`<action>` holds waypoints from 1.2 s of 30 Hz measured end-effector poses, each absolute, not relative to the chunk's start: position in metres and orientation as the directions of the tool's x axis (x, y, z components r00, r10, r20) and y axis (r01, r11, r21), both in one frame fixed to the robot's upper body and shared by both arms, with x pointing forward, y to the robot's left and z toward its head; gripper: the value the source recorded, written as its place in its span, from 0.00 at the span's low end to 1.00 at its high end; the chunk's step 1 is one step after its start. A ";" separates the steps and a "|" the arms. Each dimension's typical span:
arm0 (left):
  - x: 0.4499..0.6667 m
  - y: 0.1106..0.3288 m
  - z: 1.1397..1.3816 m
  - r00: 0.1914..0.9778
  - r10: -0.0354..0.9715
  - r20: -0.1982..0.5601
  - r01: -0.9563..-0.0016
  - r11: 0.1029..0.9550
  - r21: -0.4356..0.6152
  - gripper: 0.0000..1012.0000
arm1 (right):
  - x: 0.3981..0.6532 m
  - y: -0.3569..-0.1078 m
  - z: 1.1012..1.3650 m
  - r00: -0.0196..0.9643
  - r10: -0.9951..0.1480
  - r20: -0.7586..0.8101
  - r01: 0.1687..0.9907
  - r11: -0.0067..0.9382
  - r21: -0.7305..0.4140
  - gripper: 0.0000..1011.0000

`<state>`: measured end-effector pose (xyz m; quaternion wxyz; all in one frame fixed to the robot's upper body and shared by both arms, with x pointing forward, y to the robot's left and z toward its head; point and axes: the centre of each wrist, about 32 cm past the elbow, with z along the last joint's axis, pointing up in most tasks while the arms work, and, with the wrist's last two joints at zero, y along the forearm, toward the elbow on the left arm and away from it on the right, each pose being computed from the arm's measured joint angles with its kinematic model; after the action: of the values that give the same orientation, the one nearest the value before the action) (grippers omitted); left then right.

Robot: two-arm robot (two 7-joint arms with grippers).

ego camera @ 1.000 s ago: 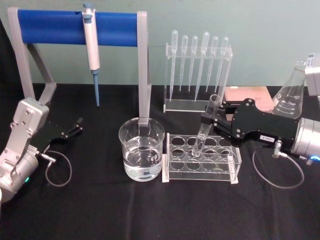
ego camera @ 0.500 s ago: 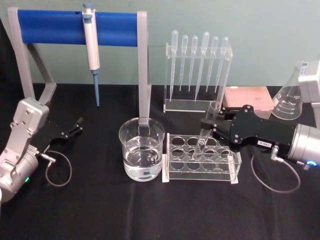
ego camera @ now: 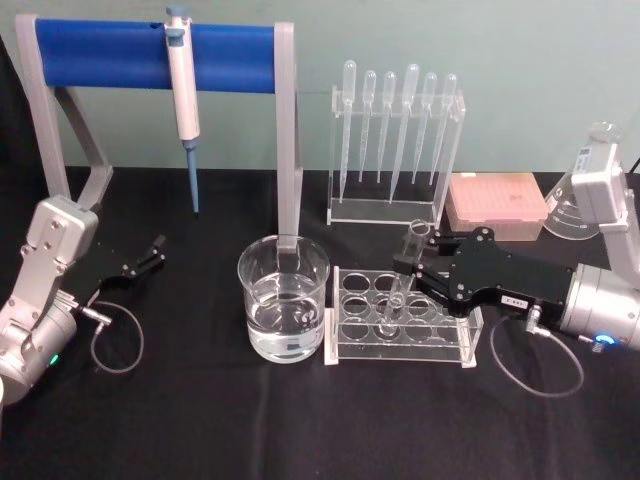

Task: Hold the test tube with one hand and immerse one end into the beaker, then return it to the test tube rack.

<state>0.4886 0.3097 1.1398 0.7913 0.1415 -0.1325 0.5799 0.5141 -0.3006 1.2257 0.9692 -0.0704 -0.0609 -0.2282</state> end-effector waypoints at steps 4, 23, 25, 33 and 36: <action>0.489 0.310 1.140 0.292 0.880 0.374 -0.955 0.287 0.070 0.99 | 0.514 -0.299 1.222 0.889 -0.434 0.148 0.451 0.886 -0.112 0.22; 0.489 0.310 1.140 0.292 0.880 0.374 -0.955 0.287 0.070 0.99 | 0.514 -0.298 1.213 0.882 -0.443 0.161 0.464 0.876 -0.131 0.22; 0.489 0.310 1.140 0.292 0.880 0.374 -0.955 0.287 0.070 0.99 | 0.514 -0.298 1.213 0.882 -0.443 0.161 0.463 0.876 -0.130 0.22; 0.489 0.310 1.140 0.292 0.880 0.374 -0.955 0.287 0.070 0.99 | 0.514 -0.298 1.214 0.882 -0.442 0.161 0.463 0.877 -0.129 0.39; 0.489 0.310 1.140 0.292 0.880 0.374 -0.955 0.287 0.070 0.99 | 0.514 -0.298 1.214 0.882 -0.442 0.161 0.463 0.877 -0.129 0.50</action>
<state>0.4886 0.3097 1.1398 0.7913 0.1415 -0.1324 0.5799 0.5140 -0.2981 1.2142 0.9667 -0.0819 -0.0634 -0.2340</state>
